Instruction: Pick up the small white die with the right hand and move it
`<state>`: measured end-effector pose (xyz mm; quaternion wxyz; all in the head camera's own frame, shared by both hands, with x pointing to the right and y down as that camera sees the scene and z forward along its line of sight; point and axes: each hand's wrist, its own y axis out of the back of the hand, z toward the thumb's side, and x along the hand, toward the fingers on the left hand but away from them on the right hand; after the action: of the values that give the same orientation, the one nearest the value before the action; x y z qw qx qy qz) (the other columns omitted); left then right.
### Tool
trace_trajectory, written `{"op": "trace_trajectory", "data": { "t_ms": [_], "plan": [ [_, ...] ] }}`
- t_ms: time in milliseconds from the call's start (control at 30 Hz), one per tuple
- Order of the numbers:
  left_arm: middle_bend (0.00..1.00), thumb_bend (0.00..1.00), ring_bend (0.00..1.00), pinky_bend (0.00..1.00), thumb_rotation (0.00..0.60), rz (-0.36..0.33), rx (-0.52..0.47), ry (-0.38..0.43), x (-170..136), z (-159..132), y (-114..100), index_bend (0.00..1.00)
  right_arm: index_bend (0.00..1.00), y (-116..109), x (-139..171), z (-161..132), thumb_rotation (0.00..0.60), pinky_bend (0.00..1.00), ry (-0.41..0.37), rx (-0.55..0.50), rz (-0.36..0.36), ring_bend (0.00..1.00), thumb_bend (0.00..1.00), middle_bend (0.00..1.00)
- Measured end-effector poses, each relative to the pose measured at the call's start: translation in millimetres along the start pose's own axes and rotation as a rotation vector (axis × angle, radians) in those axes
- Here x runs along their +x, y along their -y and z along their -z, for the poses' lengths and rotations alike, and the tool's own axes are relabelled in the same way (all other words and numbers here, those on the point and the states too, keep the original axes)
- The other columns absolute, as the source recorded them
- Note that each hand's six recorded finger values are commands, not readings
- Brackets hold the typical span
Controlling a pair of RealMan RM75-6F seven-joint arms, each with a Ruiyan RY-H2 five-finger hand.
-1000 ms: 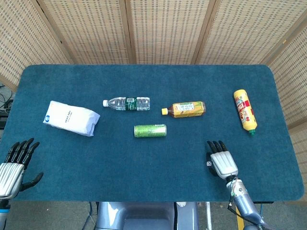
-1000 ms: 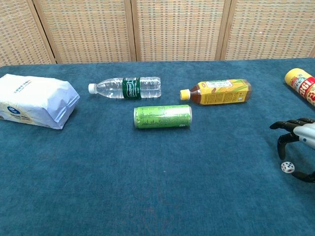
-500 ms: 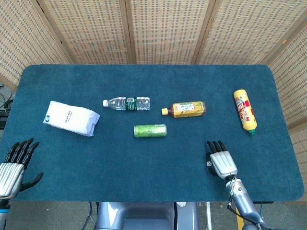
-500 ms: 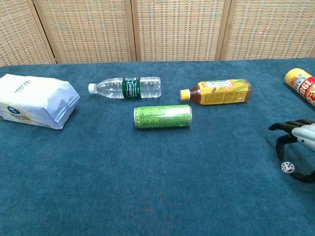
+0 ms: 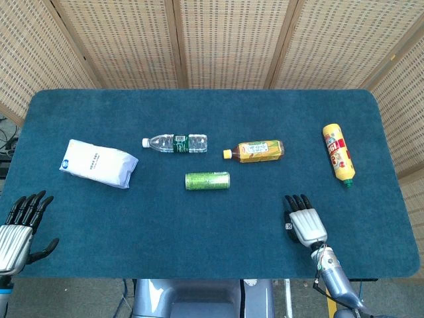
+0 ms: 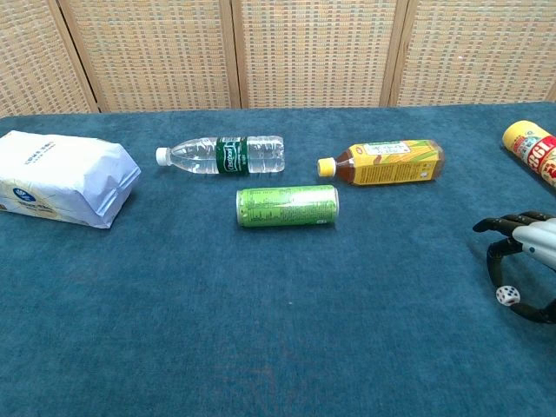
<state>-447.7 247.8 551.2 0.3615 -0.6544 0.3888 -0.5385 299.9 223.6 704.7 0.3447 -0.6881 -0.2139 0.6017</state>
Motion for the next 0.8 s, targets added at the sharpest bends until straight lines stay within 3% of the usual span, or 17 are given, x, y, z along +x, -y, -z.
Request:
{"op": "trace_trajectory", "data": {
  "t_ms": [800],
  "plan": [
    [0.00,0.29,0.00,0.00,0.600,0.002,-0.003,0.000,0.3,0.6,0.0,0.00,0.51,1.8,-0.4,-3.9,0.600,0.00,-0.002,0.012,0.000,0.04,0.38,0.13]
  ]
}}
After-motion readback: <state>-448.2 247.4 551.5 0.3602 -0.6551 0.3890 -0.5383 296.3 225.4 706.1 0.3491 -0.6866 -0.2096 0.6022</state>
